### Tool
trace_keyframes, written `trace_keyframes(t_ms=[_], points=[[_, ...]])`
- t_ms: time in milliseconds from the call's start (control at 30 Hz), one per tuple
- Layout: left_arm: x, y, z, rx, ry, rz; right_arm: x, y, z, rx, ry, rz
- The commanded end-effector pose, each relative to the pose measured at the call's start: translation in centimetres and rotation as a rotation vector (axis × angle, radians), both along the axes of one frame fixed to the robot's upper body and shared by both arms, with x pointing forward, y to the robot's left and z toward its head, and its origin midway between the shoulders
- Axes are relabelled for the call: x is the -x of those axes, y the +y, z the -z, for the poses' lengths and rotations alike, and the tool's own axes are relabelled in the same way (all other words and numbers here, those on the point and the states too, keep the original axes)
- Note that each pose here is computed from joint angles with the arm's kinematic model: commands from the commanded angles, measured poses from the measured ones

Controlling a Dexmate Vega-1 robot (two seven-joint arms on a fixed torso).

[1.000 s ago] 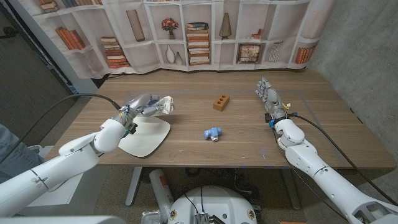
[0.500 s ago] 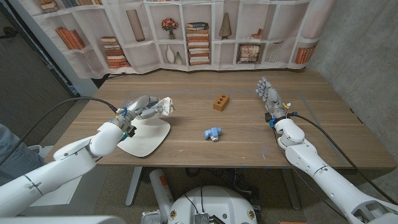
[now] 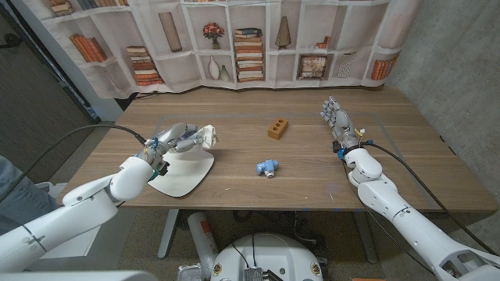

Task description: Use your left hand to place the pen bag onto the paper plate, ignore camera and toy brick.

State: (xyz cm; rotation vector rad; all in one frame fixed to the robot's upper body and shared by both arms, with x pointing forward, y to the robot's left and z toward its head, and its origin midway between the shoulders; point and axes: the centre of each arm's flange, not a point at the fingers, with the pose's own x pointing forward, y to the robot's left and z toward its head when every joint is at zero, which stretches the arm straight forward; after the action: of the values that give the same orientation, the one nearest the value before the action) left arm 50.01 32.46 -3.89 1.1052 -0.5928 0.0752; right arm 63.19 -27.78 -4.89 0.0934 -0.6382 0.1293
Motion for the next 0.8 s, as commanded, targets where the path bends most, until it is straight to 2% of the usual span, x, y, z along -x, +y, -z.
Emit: trace_keyframes(t_ms=[33, 300, 800], points=[[0.7, 0.1, 0.5, -0.048, 0.015, -0.039, -0.1, 0.0, 0.1, -0.005, -0.001, 0.001], [1.2, 0.4, 0.7, -0.056, 0.026, -0.053, 0.0, 0.0, 0.1, -0.004, -0.008, 0.002], [2.6, 1.4, 2.1, -0.036, 0.037, -0.081, 0.3, 0.2, 0.1, 0.002, -0.005, 0.0]])
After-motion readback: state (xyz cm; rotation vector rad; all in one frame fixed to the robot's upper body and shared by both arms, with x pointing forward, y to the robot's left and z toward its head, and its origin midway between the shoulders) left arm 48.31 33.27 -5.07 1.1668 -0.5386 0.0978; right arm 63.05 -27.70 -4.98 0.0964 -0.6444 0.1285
